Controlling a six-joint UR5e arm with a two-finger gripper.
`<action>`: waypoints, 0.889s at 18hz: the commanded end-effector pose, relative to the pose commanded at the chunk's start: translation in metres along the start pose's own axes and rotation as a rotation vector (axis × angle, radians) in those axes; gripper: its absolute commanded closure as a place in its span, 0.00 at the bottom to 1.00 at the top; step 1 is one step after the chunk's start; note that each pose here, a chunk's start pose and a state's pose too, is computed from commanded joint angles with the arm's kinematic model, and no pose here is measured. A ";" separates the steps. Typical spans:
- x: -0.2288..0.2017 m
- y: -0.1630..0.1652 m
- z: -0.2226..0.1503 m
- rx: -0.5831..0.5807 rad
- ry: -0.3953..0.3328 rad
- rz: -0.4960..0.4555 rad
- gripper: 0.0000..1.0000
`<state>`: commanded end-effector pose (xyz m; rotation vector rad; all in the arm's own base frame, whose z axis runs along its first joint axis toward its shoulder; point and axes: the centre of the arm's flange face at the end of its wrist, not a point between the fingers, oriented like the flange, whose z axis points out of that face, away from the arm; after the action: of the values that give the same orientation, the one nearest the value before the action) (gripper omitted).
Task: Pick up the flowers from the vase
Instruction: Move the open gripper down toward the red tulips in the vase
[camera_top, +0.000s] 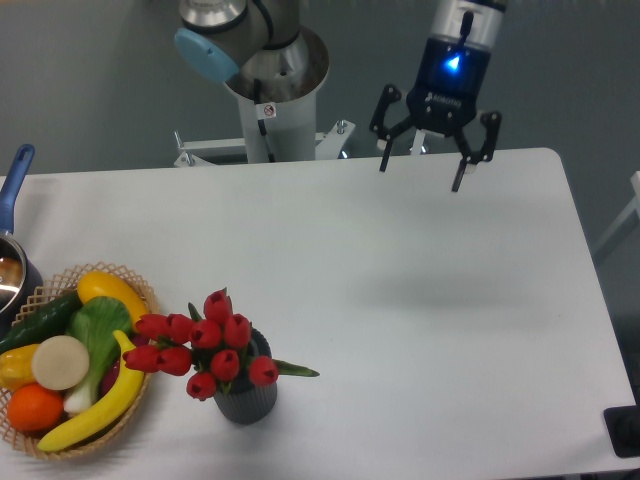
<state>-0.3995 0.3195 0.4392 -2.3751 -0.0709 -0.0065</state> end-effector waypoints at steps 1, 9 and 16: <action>0.004 -0.005 0.006 0.002 0.011 0.015 0.00; 0.027 -0.020 0.037 0.009 0.053 0.170 0.00; 0.047 -0.027 0.069 0.036 0.139 0.261 0.00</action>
<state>-0.3552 0.3891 0.4092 -2.3242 0.3029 -0.0454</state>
